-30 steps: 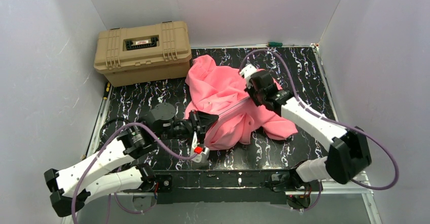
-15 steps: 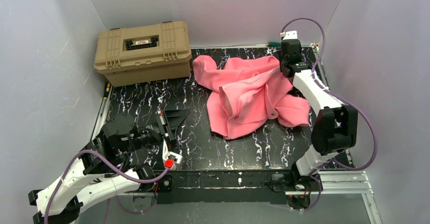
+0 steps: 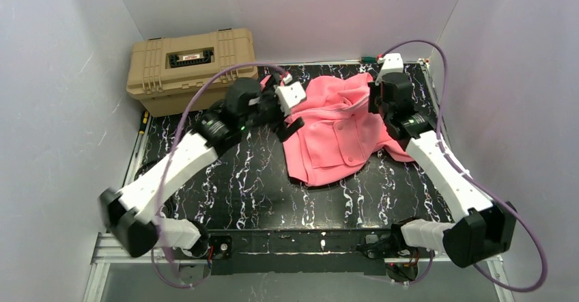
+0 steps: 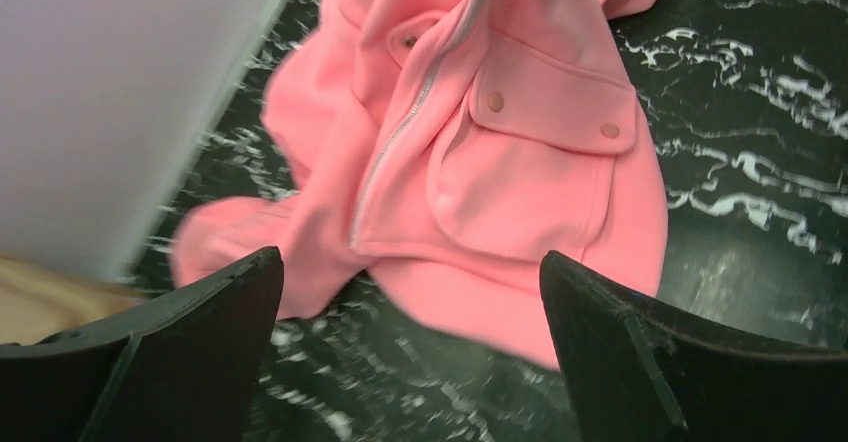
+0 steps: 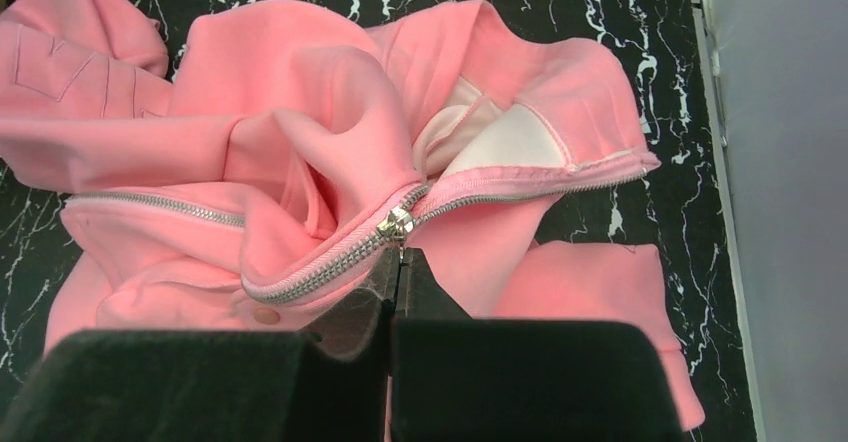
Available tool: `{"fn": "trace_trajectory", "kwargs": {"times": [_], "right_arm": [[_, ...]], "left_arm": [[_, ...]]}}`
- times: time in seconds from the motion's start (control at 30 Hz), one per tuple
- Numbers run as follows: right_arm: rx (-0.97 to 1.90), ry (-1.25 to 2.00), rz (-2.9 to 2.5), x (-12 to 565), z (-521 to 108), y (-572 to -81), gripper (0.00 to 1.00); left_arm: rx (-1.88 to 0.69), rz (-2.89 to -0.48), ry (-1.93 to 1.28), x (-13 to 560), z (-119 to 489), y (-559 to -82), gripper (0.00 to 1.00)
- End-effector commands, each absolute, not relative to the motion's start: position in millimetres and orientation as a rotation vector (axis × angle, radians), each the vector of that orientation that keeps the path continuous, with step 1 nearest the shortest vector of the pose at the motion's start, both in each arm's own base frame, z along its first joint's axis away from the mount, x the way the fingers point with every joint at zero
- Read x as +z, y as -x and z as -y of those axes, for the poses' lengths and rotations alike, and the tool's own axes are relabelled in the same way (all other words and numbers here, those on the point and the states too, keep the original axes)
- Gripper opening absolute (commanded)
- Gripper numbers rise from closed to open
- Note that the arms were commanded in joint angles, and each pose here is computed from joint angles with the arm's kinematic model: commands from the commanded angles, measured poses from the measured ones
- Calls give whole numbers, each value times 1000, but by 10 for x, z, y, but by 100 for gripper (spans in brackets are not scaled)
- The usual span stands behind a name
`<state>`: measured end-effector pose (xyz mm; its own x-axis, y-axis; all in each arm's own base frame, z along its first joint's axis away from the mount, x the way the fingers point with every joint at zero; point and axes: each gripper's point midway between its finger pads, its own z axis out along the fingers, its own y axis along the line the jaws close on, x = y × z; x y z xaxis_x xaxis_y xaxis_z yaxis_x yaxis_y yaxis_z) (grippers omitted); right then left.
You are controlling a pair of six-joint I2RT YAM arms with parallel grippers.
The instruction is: Zip up the jacket
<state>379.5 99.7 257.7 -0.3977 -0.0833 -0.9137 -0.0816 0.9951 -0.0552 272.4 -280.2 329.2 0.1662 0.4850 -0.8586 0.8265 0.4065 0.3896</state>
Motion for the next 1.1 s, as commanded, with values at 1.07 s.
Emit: {"fn": "trace_trajectory", "kwargs": {"times": [1.07], "right_arm": [[239,171,-1943,3102,-1228,-3480,1]], "left_arm": [[-1032,-1269,-1214,2616,4878,-3501,59]]}}
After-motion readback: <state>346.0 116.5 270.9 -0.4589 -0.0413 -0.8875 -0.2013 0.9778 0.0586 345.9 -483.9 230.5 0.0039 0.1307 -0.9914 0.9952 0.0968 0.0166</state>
